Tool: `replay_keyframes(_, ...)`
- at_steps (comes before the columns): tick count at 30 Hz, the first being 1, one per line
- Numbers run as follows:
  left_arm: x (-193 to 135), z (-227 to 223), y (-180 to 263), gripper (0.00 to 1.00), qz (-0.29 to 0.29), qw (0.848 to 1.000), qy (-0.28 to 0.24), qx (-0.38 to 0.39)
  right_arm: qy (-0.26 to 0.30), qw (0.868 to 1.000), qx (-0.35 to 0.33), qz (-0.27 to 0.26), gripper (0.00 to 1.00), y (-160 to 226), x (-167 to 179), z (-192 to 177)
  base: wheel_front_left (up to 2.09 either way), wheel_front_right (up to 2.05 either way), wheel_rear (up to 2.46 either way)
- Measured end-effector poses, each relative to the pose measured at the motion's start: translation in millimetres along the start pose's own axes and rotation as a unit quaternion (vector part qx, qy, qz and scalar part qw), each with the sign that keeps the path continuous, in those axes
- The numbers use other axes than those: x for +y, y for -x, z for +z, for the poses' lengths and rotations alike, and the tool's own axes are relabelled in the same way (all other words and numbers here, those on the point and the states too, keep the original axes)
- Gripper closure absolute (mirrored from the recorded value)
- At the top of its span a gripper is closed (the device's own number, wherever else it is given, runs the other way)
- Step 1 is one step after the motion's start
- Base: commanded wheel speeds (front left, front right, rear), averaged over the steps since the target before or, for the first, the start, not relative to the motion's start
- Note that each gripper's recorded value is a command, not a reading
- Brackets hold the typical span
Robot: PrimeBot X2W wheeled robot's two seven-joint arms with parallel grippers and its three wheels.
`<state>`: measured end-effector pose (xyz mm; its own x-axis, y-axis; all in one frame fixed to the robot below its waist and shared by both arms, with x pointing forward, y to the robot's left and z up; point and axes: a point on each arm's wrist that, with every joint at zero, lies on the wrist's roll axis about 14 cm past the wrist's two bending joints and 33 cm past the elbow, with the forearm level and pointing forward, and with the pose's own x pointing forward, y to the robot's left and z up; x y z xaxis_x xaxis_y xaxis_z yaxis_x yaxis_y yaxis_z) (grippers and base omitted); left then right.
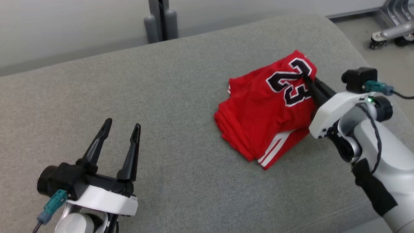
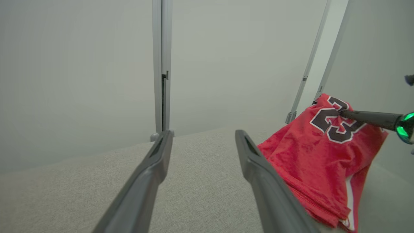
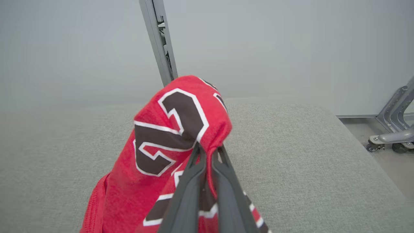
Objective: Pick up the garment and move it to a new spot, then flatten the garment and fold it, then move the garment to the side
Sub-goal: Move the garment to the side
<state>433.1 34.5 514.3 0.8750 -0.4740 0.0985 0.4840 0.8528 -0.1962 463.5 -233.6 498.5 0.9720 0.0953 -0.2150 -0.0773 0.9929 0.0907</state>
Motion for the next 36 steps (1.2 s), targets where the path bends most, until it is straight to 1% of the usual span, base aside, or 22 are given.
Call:
replay_keyframes(4, 0, -14, -17, 0.00, -0.022, 1.000, 0.003, 0.017, 0.005, 0.999, 0.004, -0.044, 1.00, -12, -36, -4, 0.00, 0.00, 0.00)
replay_keyframes(9, 14, -34, -28, 0.00, -0.024, 0.999, 0.003, 0.040, 0.019, 0.993, 0.022, -0.117, 1.00, -22, -95, -10, 0.00, 0.00, 0.00)
replay_keyframes(11, 19, -43, -29, 0.00, -0.022, 0.998, 0.006, 0.051, 0.022, 0.990, 0.032, -0.139, 1.00, -24, -110, -17, 0.00, 0.00, 0.00)
replay_keyframes(13, 23, -49, -30, 0.00, -0.021, 0.998, 0.007, 0.057, 0.028, 0.987, 0.053, -0.150, 1.00, -25, -117, -28, 0.00, 0.00, 0.00)
replay_keyframes(14, 24, -50, -30, 0.00, -0.020, 0.998, 0.007, 0.059, 0.028, 0.987, 0.055, -0.151, 0.61, -27, -117, -31, 0.00, 0.00, 0.00)
replay_keyframes(15, 25, -51, -30, 0.00, -0.020, 0.998, 0.007, 0.059, 0.026, 0.986, 0.057, -0.152, 0.09, -29, -115, -33, 0.00, 0.00, 0.00)
replay_keyframes(16, 25, -51, -30, 0.00, -0.019, 0.998, 0.007, 0.059, 0.024, 0.987, 0.054, -0.152, 0.00, -30, -114, -32, 0.00, 0.00, 0.00)
replay_keyframes(22, 20, -37, -29, 0.00, -0.017, 0.999, 0.009, 0.042, 0.030, 0.986, 0.032, -0.159, 0.00, -25, -115, -20, 0.00, 0.00, 0.00)
replay_keyframes(26, 18, -24, -25, 0.00, -0.009, 1.000, 0.009, 0.025, 0.044, 0.987, 0.006, -0.155, 0.00, -20, -114, 2, 0.00, 0.00, 0.00)
replay_keyframes(28, 17, -15, -22, 0.00, -0.002, 1.000, 0.007, 0.013, 0.051, 0.988, -0.025, -0.147, 0.00, -18, -110, 22, 0.00, 0.00, 0.00)
replay_keyframes(31, 18, -3, -15, 0.00, 0.013, 1.000, 0.007, -0.002, 0.052, 0.988, -0.068, -0.127, 0.00, -11, -95, 41, 0.00, 0.00, 0.00)
replay_keyframes(35, 32, 17, 0, 0.00, 0.053, 0.998, 0.000, -0.025, 0.049, 0.988, -0.112, -0.097, 0.00, 4, -69, 53, 0.00, 0.00, 0.00)
replay_keyframes(36, 32, 17, 0, 0.00, 0.053, 0.998, 0.000, -0.025, 0.049, 0.988, -0.112, -0.097, 0.00, 4, -69, 53, 0.00, 0.00, 0.00)
